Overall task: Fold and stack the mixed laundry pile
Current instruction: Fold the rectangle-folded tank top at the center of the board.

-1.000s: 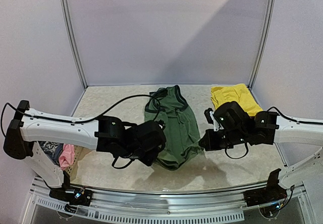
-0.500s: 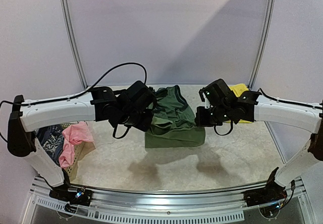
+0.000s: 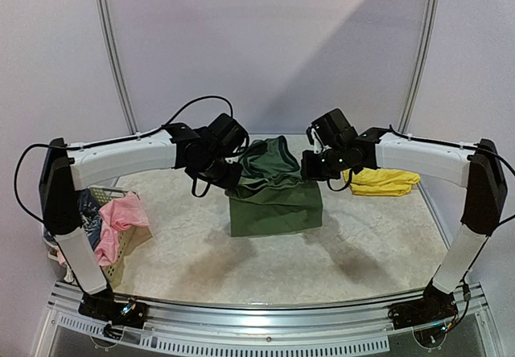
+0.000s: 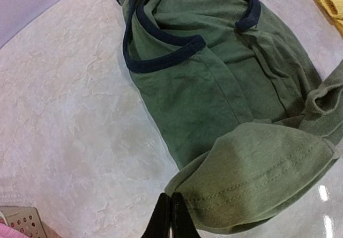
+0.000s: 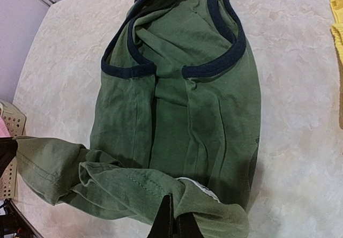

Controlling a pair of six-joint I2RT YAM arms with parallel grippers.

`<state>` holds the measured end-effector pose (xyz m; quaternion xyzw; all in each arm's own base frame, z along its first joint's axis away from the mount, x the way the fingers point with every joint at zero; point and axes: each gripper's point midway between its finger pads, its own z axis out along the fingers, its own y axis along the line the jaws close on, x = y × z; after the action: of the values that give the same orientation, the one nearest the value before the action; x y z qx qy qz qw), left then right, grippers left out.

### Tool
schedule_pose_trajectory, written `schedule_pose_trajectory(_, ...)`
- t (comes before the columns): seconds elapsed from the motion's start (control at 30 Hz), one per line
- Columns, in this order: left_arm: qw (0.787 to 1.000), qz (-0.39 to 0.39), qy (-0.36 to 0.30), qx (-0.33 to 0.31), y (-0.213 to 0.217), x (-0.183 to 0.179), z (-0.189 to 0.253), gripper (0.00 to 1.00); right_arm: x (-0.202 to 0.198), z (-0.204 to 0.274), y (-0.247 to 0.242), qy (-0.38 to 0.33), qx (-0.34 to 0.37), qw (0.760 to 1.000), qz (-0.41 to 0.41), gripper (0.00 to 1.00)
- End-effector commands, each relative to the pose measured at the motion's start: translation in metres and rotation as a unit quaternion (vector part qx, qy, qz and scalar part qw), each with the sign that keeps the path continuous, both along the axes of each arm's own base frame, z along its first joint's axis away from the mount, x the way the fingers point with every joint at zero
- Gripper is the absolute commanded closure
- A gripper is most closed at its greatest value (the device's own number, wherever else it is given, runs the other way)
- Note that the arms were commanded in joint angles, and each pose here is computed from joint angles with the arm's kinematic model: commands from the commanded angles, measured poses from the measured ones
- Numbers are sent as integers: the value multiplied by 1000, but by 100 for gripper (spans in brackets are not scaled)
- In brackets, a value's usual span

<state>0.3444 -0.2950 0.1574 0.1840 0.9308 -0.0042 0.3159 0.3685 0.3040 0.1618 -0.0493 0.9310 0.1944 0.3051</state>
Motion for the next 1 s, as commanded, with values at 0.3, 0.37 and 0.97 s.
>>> schedule_pose_trajectory(0.3, 998, 4, 55, -2, 6, 45, -50, 100, 50, -46, 14, 26, 12, 999, 23, 100)
schedule_pose_trajectory(0.37, 998, 7, 60, -4, 8, 49, -55, 100, 57, -56, 13, 34, 12, 999, 21, 100)
schedule_pose_trajectory(0.97, 998, 40, 50, -5, 24, 92, -73, 63, 104, -96, 1, 62, 13, 998, -16, 45)
